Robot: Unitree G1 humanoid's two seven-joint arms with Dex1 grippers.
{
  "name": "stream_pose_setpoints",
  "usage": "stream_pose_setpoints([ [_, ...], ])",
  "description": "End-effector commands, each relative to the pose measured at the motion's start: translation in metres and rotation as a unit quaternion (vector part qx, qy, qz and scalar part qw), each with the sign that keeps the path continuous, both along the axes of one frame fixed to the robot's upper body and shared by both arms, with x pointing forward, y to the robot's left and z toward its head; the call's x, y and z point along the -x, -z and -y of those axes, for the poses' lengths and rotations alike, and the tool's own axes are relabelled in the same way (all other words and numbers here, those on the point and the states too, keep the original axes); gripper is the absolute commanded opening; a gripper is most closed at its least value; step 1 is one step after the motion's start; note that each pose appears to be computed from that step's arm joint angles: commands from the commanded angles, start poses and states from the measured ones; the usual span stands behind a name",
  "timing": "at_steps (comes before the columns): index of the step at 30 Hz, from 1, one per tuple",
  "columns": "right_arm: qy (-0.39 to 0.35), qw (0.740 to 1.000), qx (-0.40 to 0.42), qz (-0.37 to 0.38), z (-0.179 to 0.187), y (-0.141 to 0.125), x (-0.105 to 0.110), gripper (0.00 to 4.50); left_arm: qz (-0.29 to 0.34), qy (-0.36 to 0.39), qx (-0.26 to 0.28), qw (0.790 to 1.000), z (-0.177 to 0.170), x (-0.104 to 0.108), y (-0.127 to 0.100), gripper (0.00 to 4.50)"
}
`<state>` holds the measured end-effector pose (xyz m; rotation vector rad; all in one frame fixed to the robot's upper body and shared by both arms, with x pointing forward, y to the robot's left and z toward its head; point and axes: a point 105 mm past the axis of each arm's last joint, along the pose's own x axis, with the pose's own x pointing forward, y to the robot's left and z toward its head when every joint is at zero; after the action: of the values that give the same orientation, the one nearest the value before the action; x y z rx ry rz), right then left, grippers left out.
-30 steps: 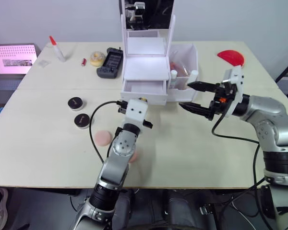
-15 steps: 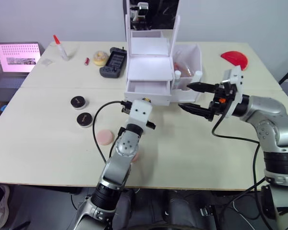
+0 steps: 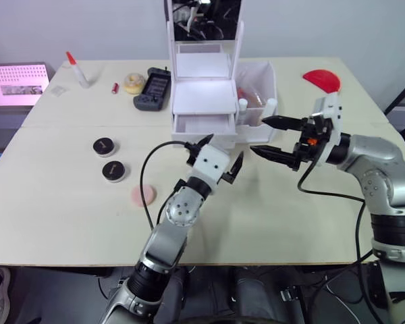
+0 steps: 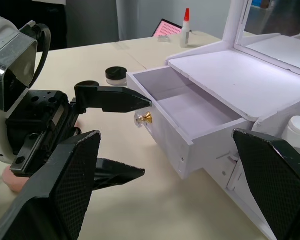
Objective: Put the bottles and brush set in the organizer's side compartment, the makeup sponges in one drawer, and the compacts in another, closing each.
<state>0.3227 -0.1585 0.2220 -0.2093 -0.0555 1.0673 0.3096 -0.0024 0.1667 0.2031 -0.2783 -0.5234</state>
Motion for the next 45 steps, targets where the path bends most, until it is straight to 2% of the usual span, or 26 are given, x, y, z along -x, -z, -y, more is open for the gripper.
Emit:
stream_pose_setpoints([
  [1, -0.008, 0.999, -0.003, 0.031, -0.003, -0.013, 0.004, 4.5, 0.032, 0.007, 0.015, 0.999, -0.009, 0.007, -0.02, 4.4],
  [7, -0.006, 0.999, -0.003, 0.031, -0.003, -0.014, 0.005, 4.5, 0.009, 0.084, 0.025, 0.996, -0.024, 0.031, -0.024, 4.4],
  [11, 0.008, 1.0, 0.003, 0.024, 0.005, -0.012, 0.013, 4.5, -0.059, 0.136, 0.054, 0.987, -0.062, 0.055, -0.019, 4.4],
  [13, 0.025, 0.999, 0.009, 0.018, 0.013, -0.01, 0.017, 4.5, -0.085, 0.174, 0.053, 0.98, -0.08, 0.07, -0.022, 4.4],
  [16, 0.046, 0.999, 0.013, 0.009, 0.024, -0.008, 0.027, 4.5, -0.115, 0.199, 0.037, 0.973, -0.109, 0.081, -0.028, 4.4],
  [18, 0.071, 0.997, 0.023, -0.004, 0.038, -0.003, 0.036, 4.5, -0.149, 0.186, -0.002, 0.971, -0.149, 0.082, -0.025, 4.4],
  [21, 0.118, 0.991, 0.058, -0.017, 0.063, 0.008, 0.047, 4.5, -0.193, 0.12, -0.073, 0.971, -0.219, 0.079, -0.02, 4.4],
  [25, 0.182, 0.979, 0.079, -0.035, 0.104, 0.017, 0.058, 4.5, -0.236, 0.017, -0.112, 0.965, -0.306, 0.078, -0.018, 4.4],
  [29, 0.215, 0.969, 0.111, -0.055, 0.135, 0.032, 0.069, 4.5, -0.256, -0.036, -0.128, 0.958, -0.351, 0.084, -0.015, 4.4],
  [35, 0.234, 0.967, 0.092, -0.045, 0.151, 0.024, 0.076, 4.5, -0.252, -0.076, -0.131, 0.956, -0.383, 0.084, -0.017, 4.4],
  [45, 0.236, 0.966, 0.086, -0.054, 0.148, 0.025, 0.079, 4.5, -0.243, -0.084, -0.131, 0.958, -0.384, 0.078, -0.017, 4.4],
])
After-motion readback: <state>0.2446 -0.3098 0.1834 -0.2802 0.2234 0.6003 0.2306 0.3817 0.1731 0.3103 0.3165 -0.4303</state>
